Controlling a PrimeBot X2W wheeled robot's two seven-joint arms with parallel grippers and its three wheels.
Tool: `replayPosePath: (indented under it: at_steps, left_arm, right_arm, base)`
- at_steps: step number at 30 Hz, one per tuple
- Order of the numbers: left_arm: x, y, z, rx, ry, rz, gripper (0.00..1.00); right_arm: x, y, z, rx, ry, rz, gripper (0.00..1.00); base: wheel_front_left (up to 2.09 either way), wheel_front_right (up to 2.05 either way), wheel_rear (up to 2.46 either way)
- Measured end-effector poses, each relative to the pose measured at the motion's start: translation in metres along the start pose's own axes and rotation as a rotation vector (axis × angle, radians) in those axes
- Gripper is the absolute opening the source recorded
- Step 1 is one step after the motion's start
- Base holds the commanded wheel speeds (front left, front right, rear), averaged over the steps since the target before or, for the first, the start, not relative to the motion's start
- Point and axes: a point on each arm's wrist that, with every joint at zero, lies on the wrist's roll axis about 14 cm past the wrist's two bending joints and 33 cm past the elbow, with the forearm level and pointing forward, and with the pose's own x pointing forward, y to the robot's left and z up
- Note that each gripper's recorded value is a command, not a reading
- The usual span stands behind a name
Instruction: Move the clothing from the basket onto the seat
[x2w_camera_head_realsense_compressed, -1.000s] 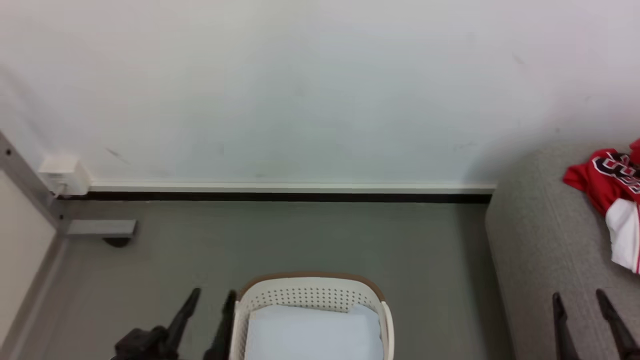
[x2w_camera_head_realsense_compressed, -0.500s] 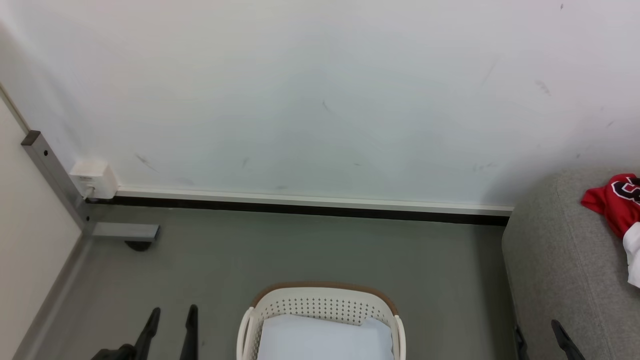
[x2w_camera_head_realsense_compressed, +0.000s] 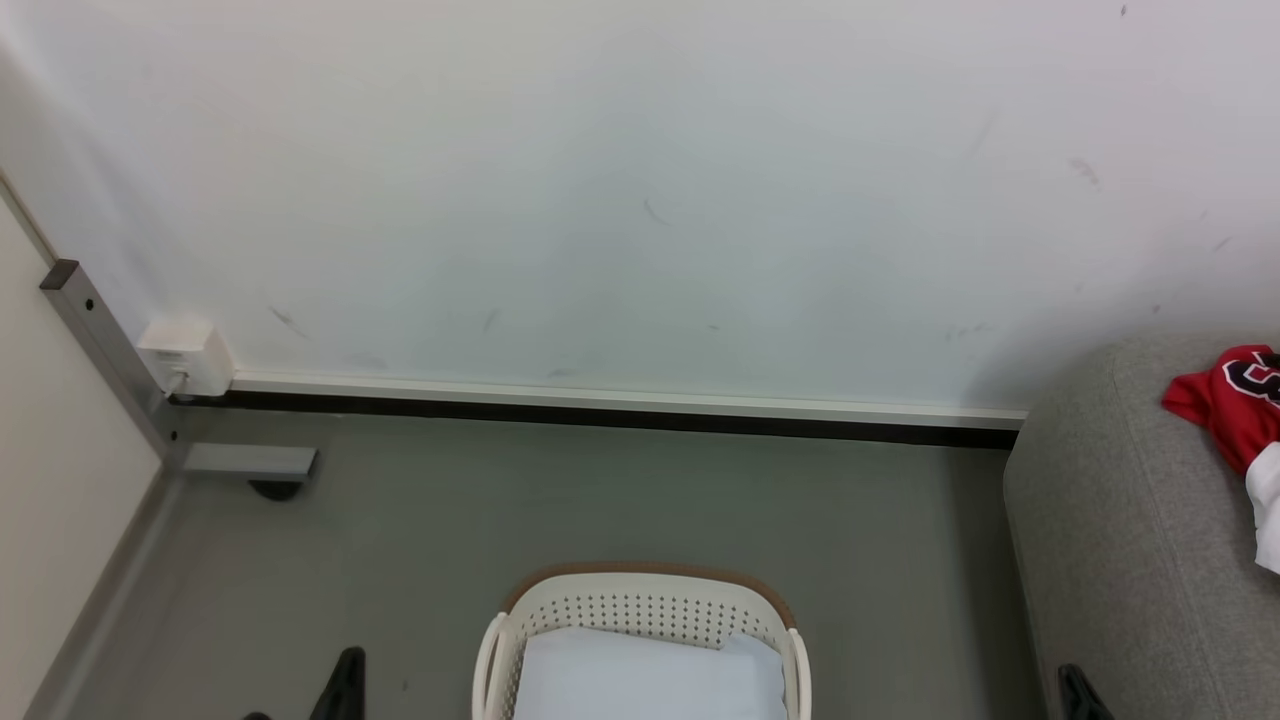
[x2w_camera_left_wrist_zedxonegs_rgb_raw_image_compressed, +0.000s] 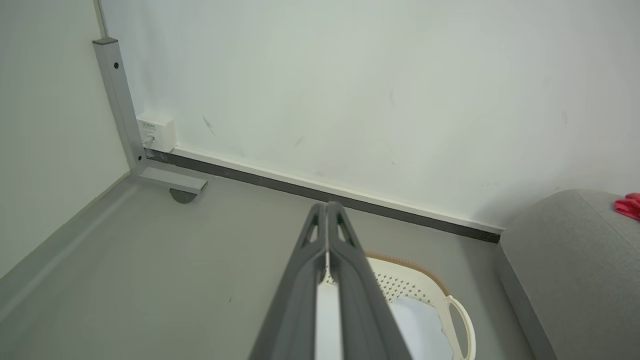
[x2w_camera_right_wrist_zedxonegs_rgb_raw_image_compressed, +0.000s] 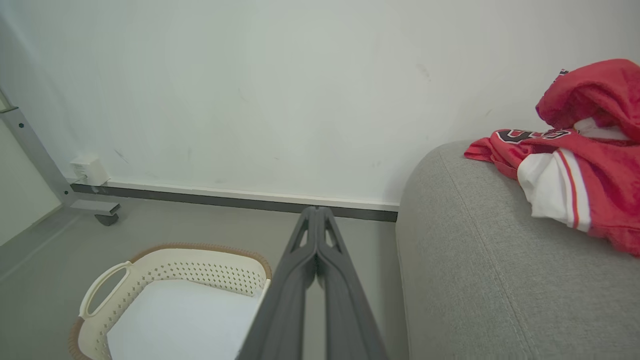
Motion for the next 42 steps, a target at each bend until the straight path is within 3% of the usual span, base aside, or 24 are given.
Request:
replayPosePath:
  at_steps: [20, 42]
  left_arm:
    - [0.008, 0.009, 0.005, -0.352, 0.008, 0.067, 0.0]
    - [0.02, 0.009, 0.015, -0.658, 0.0, 0.071, 0.0]
  right_arm:
    - [0.009, -0.018, 0.006, 0.367, -0.003, -0.091, 0.0]
    - [0.021, -0.027, 0.018, 0.691, -0.034, -0.121, 0.0]
  base:
    - [0.0, 0.0, 0.0]
    - [0.0, 0.0, 0.0]
